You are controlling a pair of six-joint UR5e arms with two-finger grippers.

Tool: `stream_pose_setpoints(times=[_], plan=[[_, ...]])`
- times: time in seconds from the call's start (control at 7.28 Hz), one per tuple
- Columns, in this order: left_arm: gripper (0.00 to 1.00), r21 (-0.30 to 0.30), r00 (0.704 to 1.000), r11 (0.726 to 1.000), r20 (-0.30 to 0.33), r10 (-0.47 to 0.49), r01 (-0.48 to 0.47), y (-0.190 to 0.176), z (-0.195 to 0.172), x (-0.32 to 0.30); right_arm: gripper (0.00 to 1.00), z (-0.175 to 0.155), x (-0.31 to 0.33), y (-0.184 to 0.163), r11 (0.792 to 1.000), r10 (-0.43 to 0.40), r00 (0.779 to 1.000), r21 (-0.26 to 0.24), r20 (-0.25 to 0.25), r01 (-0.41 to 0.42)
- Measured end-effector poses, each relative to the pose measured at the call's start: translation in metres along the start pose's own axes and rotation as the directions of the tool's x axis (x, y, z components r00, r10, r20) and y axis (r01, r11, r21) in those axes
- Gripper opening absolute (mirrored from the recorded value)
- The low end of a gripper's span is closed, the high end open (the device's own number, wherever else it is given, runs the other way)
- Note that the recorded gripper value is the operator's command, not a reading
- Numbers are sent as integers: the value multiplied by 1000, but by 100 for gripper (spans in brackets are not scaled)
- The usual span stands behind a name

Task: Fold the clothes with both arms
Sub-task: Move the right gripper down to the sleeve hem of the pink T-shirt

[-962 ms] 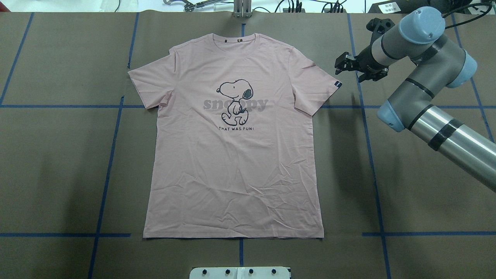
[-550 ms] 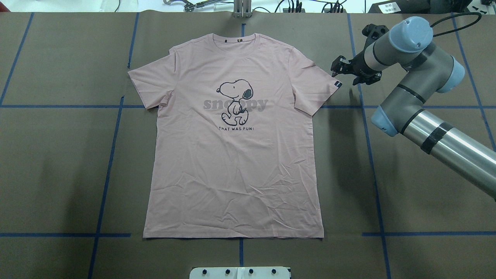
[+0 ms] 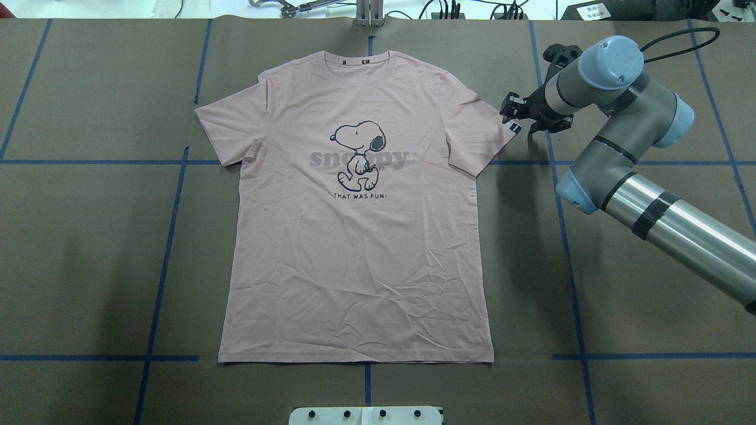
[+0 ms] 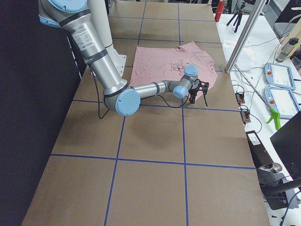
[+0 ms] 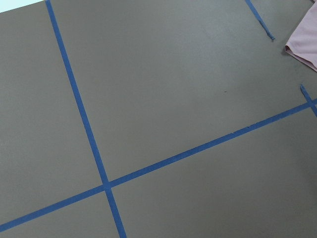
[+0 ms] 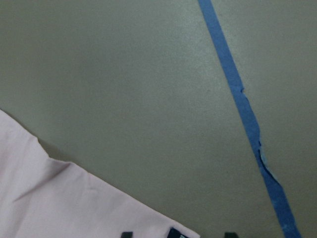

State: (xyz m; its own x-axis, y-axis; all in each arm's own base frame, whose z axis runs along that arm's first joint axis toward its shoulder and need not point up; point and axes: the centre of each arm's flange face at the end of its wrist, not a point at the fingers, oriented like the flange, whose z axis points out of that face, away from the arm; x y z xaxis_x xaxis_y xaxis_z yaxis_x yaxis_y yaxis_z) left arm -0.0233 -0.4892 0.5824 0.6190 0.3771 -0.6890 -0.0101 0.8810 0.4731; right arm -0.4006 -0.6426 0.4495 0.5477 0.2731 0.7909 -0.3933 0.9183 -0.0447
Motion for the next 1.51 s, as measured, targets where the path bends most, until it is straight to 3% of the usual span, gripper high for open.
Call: stream_pose_setpoints(times=[0.27,0.82,0.96,1.1,1.24,1.51], plan=[[100,0,1000,1000,-1,0,0,0,0,0,0,2,0,1,1000,-1,1000,1,-3,1],[100,0,1000,1000,-1,1,-1,-1,0,0,0,0,-6,1,1000,4,1000,2,4,-4],[100,-1,1000,1000,-1,-1,1,0,0,0,38,-3,-9,0,1000,7,1000,4,11,-7],[100,-2,1000,1000,-1,-2,2,0,1,-1,64,-5,-10,-2,1000,8,1000,7,14,-8],[100,-3,1000,1000,-1,-3,3,0,1,-1,70,-4,-9,-3,1000,11,1000,7,9,-11],[100,-3,1000,1000,-1,-4,4,0,1,-1,70,1,-7,-2,1000,16,1000,8,-7,-16]])
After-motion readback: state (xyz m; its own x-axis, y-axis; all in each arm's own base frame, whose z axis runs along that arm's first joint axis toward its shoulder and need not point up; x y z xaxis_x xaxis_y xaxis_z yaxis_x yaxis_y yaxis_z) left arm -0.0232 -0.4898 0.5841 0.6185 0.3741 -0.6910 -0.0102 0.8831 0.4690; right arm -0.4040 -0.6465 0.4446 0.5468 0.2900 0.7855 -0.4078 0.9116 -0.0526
